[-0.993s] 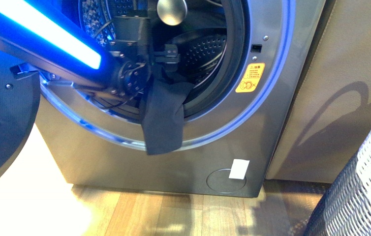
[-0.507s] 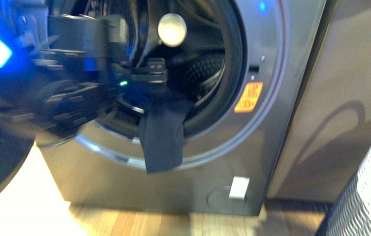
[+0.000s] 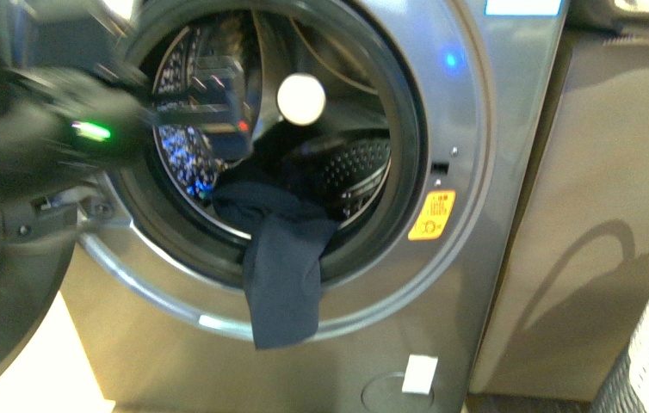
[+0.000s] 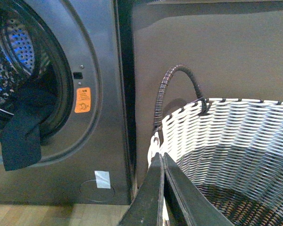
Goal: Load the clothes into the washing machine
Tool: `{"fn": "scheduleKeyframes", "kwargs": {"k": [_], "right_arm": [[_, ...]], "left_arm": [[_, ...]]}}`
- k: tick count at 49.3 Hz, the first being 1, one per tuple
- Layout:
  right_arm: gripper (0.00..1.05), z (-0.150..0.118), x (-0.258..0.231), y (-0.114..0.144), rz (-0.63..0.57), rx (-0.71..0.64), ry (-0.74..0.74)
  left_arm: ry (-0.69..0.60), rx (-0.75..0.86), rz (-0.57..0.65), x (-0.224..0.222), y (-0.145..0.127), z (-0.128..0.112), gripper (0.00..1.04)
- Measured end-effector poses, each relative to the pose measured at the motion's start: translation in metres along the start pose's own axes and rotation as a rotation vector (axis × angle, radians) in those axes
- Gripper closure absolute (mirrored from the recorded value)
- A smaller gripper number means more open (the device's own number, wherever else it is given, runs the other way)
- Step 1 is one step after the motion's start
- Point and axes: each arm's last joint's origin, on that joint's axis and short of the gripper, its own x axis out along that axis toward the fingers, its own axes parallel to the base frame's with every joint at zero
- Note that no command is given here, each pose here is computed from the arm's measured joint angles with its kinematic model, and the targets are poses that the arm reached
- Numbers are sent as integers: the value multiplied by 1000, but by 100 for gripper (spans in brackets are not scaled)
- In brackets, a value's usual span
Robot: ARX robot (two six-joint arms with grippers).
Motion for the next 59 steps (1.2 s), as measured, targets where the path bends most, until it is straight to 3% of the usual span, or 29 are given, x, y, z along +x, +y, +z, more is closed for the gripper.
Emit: {"fn": "scheduleKeyframes", "kwargs": {"k": [13, 16, 20, 34, 59], "right_arm": [[102, 0, 0, 0, 0, 0, 0], [102, 0, 0, 0, 0, 0, 0], [102, 0, 0, 0, 0, 0, 0], [102, 0, 0, 0, 0, 0, 0], [102, 0, 0, 0, 0, 0, 0]], "left_arm": [[-83, 54, 73, -51, 7, 33, 9], [2, 37, 159, -66, 11, 32, 19], [94, 30, 183, -103, 17, 14, 37], [75, 9, 189, -153, 33, -24, 101], [71, 6, 194, -186, 44, -51, 101]]}}
